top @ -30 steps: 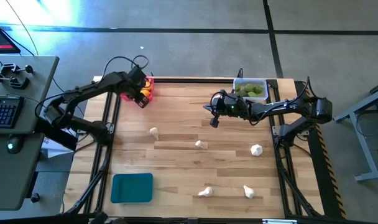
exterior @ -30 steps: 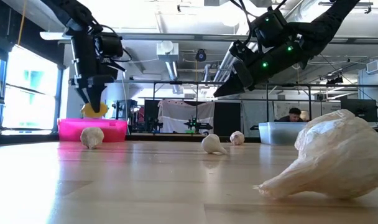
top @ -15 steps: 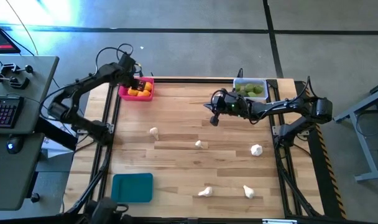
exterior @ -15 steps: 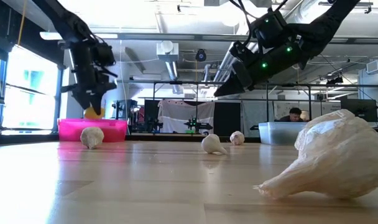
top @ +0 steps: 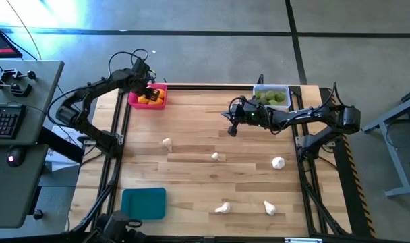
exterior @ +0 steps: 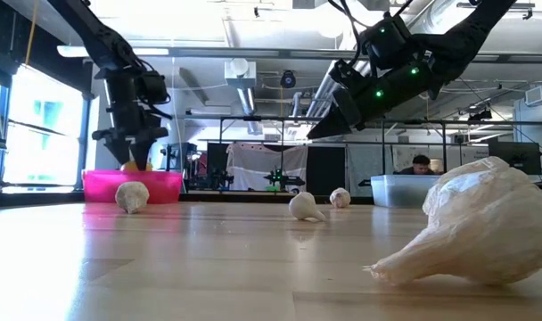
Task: Sort produce into baskets
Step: Put the lemon into the pink bin
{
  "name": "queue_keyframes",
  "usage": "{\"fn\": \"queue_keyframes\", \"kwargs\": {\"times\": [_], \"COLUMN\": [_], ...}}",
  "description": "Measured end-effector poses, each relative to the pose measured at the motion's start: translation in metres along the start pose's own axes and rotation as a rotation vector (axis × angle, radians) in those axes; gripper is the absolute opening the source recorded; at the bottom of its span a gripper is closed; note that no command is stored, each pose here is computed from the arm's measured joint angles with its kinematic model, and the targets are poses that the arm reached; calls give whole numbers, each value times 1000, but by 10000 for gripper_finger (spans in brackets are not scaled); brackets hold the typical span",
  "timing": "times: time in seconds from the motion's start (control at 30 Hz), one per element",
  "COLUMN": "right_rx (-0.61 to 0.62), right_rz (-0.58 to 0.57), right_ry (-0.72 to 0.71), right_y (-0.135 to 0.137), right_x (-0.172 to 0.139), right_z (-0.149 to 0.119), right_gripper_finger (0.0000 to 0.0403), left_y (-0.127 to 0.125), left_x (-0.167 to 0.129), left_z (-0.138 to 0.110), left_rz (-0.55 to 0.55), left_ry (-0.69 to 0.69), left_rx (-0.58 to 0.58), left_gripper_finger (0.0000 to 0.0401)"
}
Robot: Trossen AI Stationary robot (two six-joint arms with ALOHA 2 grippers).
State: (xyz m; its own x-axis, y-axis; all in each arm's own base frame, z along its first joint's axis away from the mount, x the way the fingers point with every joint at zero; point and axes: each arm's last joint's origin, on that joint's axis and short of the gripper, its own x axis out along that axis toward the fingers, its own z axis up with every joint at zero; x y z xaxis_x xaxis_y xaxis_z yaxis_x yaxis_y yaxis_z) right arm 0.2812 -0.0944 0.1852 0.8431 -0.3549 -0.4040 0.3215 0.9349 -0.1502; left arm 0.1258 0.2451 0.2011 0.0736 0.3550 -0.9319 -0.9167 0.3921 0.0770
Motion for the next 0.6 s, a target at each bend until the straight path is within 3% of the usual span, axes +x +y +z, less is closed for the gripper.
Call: {"fn": "queue_keyframes", "kwargs": {"times": [0.27,0.6], "right_rx": [0,1], "right_rz": [0,0], "right_ry": [0,0], "right_y": [0,0], "right_x": [0,0], "right_z": [0,0], "right_gripper_finger": [0,0], "left_y": [2,-5], "left_x": [-25,-14], "left_z": [11,14], "left_rz": [30,13], "left_ry": [-35,-12], "left_rx": [38,88], "left_gripper_finger": [235,198]}}
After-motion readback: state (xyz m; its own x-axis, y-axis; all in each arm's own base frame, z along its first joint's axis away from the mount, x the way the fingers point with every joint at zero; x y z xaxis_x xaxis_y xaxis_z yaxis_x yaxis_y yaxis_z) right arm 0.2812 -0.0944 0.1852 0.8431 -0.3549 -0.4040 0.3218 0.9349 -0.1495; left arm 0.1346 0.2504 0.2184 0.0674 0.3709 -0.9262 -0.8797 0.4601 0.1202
